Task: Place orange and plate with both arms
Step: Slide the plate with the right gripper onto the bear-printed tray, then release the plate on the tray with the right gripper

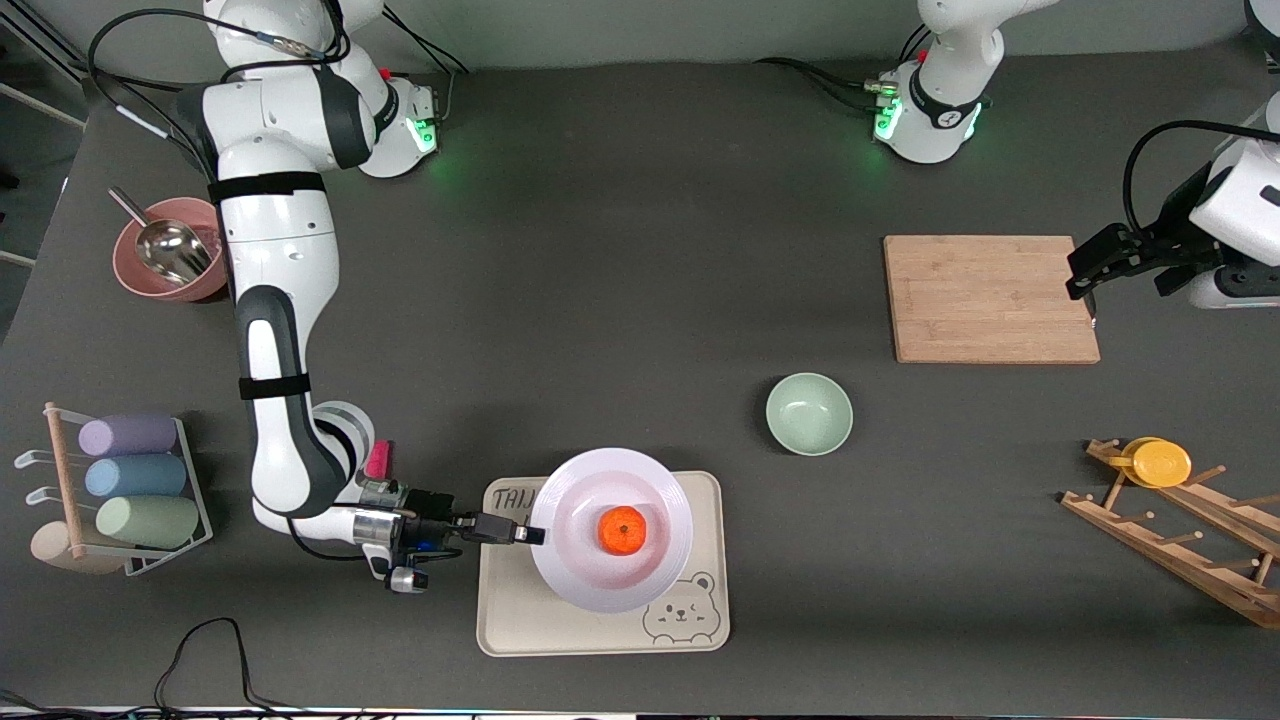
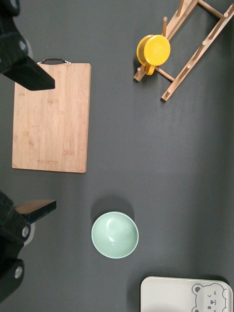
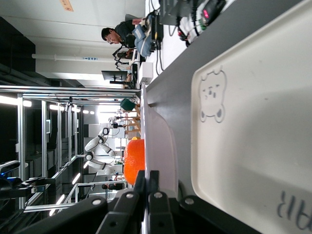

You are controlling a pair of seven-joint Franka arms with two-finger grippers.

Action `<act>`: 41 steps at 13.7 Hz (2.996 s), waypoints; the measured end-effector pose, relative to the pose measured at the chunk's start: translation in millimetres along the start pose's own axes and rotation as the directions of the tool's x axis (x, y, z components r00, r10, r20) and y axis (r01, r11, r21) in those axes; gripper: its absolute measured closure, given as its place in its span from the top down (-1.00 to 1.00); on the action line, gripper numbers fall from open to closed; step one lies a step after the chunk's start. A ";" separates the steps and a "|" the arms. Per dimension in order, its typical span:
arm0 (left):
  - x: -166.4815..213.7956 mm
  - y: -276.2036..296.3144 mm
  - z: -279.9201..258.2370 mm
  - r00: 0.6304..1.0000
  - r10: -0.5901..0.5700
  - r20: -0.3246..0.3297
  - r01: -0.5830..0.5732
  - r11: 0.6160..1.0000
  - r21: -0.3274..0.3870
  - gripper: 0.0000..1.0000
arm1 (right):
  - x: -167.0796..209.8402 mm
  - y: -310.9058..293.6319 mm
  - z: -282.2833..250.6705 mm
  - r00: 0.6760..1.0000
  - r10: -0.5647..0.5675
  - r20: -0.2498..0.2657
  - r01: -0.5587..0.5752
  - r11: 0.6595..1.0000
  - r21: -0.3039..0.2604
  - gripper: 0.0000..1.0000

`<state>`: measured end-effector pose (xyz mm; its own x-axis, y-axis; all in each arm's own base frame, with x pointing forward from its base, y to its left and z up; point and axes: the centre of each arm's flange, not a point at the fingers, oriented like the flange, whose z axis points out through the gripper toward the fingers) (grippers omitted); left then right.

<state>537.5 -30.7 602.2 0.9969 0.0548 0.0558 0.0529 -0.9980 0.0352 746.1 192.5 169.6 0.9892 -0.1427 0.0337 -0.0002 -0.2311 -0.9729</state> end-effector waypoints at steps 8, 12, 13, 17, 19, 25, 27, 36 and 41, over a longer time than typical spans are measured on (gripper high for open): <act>0.0 1.0 0.0 1.000 0.000 0.000 0.000 1.000 0.000 1.00 | -11.8 62.5 -0.8 0.998 0.070 0.003 -0.070 0.997 -0.036 -0.92; 0.0 1.0 0.0 1.000 -0.002 0.000 0.002 1.000 0.000 1.00 | -16.3 73.7 5.0 0.998 0.062 0.012 -0.061 0.997 -0.040 -0.92; 0.0 1.0 0.0 1.000 -0.002 0.000 0.002 1.000 0.000 1.00 | -17.1 75.2 6.3 0.998 0.056 0.015 -0.056 0.998 -0.040 -0.92; -0.1 1.1 0.0 1.000 -0.002 0.000 0.002 1.000 -0.001 1.00 | -21.7 78.5 14.0 0.999 0.039 0.024 -0.038 0.999 -0.030 -0.92; -0.1 1.1 0.0 1.000 -0.002 0.000 0.002 1.000 -0.002 1.00 | -22.1 79.1 14.4 0.999 0.038 0.025 -0.037 0.999 -0.029 -0.92; -0.1 1.2 0.0 1.000 -0.003 0.000 0.003 1.000 -0.002 1.00 | -22.7 78.1 16.6 0.999 0.038 0.027 -0.037 0.999 -0.025 -0.06; -0.1 1.2 0.0 1.000 -0.003 0.000 0.003 1.000 -0.002 1.00 | -22.3 76.6 17.7 0.999 0.035 0.027 -0.035 0.999 -0.023 0.08; -0.3 1.4 0.2 1.000 -0.003 0.002 0.003 1.000 -0.003 1.00 | -18.7 70.3 16.3 0.997 -0.014 0.072 0.021 0.995 -0.094 0.07; -0.3 1.9 0.2 1.000 -0.002 0.002 0.002 1.000 -0.004 1.00 | -6.8 57.4 -7.2 0.993 -0.020 0.117 0.044 0.977 -0.207 0.07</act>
<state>537.3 -32.5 602.1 0.9969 0.0570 0.0539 0.0549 -0.9977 0.0389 738.2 173.3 115.1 0.9994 -0.0249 0.0257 0.0125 -0.4315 -0.9020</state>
